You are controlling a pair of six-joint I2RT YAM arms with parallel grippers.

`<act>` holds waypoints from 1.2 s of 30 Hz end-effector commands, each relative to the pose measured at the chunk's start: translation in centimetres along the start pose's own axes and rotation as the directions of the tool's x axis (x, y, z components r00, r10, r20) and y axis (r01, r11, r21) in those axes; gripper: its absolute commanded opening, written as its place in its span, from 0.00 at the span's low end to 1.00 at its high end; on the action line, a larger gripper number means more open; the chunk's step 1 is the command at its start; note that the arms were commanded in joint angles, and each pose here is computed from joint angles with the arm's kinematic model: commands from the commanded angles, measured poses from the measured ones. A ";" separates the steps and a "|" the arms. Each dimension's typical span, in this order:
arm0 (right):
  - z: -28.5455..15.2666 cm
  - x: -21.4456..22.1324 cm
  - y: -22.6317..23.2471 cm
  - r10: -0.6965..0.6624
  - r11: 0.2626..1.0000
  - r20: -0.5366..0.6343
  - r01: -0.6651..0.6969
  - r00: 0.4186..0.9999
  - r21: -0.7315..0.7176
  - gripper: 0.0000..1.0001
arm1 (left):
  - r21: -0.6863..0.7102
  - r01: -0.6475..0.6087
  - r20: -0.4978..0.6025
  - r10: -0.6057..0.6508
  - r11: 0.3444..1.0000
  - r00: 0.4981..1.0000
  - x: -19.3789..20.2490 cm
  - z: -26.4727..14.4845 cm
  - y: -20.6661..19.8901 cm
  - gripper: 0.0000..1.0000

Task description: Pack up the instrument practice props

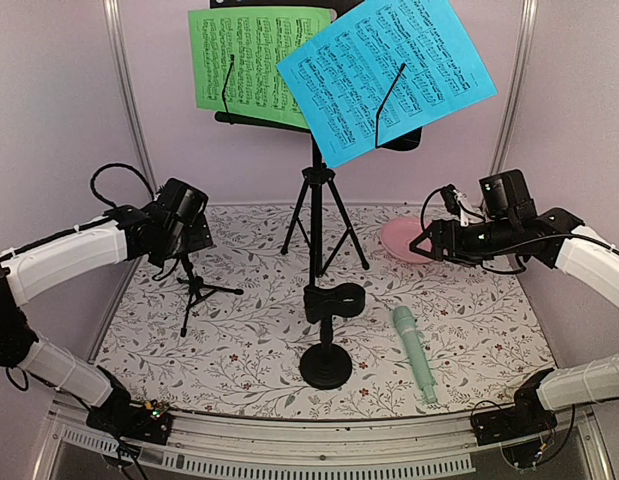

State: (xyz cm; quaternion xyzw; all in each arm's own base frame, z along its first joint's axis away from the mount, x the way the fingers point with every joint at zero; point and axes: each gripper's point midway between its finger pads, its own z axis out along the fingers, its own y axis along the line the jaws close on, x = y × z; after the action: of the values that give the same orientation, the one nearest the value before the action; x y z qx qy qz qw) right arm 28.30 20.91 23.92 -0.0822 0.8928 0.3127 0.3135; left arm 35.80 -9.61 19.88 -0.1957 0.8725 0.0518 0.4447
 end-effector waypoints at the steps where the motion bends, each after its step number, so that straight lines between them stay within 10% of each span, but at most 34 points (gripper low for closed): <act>1: -0.4 0.4 -0.7 0.021 0.999 0.006 -0.022 1.000 0.028 0.79 | -0.068 0.019 0.026 -0.017 0.997 1.000 -1.1 -0.2 1.3 0.91; 13: -0.7 -0.3 -0.2 0.018 1.000 0.020 -0.018 1.000 0.017 0.79 | -0.040 -0.010 0.036 0.011 0.999 0.999 -0.6 0.4 0.9 0.47; 21: -0.9 -0.8 0.1 0.013 1.000 0.032 -0.013 0.999 0.012 0.79 | -0.011 -0.047 0.021 0.047 0.999 0.999 1.0 0.4 1.7 0.62; 28: -1.3 -1.1 0.4 0.011 1.000 0.043 -0.012 0.999 0.007 0.79 | 0.129 -0.125 0.098 0.112 0.984 0.989 0.0 -1.3 0.5 0.22; 36: -2.8 -1.4 2.4 -0.063 0.994 0.087 0.071 0.994 -0.088 0.79 | 0.586 -0.449 0.422 0.219 0.674 0.880 -1.2 -9.7 -5.4 0.31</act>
State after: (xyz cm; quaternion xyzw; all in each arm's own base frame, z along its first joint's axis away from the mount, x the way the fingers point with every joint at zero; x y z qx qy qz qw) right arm 27.77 20.65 24.54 -0.0801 0.8897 0.3171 0.3185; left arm 32.00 -12.21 20.02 0.0175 0.8643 -0.0498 0.5002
